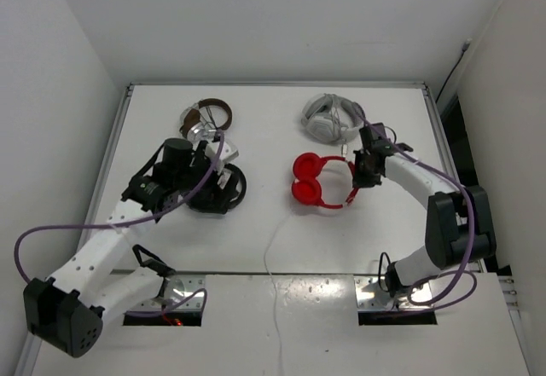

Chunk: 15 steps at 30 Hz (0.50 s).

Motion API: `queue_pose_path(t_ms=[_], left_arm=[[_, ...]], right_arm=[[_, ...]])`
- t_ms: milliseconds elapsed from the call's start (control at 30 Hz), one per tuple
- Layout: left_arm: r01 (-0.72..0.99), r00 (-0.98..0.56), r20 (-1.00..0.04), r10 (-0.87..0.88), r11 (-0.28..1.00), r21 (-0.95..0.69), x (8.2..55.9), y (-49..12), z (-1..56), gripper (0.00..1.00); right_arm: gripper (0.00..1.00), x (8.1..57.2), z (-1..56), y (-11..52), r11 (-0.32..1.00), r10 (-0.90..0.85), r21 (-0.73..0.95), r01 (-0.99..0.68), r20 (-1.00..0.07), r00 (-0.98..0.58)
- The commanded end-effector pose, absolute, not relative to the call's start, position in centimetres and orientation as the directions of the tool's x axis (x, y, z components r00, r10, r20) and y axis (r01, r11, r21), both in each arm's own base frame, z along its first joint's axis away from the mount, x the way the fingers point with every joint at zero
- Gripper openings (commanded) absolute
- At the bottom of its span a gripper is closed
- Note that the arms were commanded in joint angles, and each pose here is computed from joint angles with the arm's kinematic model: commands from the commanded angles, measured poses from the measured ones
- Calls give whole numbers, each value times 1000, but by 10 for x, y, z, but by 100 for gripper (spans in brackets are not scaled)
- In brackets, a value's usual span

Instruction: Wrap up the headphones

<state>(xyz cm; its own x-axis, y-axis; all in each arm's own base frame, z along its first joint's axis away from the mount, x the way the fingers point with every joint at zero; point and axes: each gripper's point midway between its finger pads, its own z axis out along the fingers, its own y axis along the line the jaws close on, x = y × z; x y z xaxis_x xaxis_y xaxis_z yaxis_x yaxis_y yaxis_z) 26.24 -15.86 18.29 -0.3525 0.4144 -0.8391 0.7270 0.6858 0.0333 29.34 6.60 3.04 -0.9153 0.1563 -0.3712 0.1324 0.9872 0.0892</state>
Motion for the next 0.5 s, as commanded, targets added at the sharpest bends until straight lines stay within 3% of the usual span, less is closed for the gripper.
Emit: queue_pose_path(t_ms=[0,67,200,467], left_arm=[[891,-221,-836,502,453,37,215,-179,175,100],[927,-187,-832,522,374,26,198,-186,170,93],[945,-183,-823,538,328,4,188,-200,167,91],[904,-389,-798,461,358,-234,179,-251,145,85]], right_arm=[[0,334,95,71,975,199,187,117,-517,-832],[0,337,104,69,971,219,198,132,-530,-819],[0,348,117,64,954,284,241,177,-543,-790],[0,362,122,58,919,381,302,253,-519,-765]])
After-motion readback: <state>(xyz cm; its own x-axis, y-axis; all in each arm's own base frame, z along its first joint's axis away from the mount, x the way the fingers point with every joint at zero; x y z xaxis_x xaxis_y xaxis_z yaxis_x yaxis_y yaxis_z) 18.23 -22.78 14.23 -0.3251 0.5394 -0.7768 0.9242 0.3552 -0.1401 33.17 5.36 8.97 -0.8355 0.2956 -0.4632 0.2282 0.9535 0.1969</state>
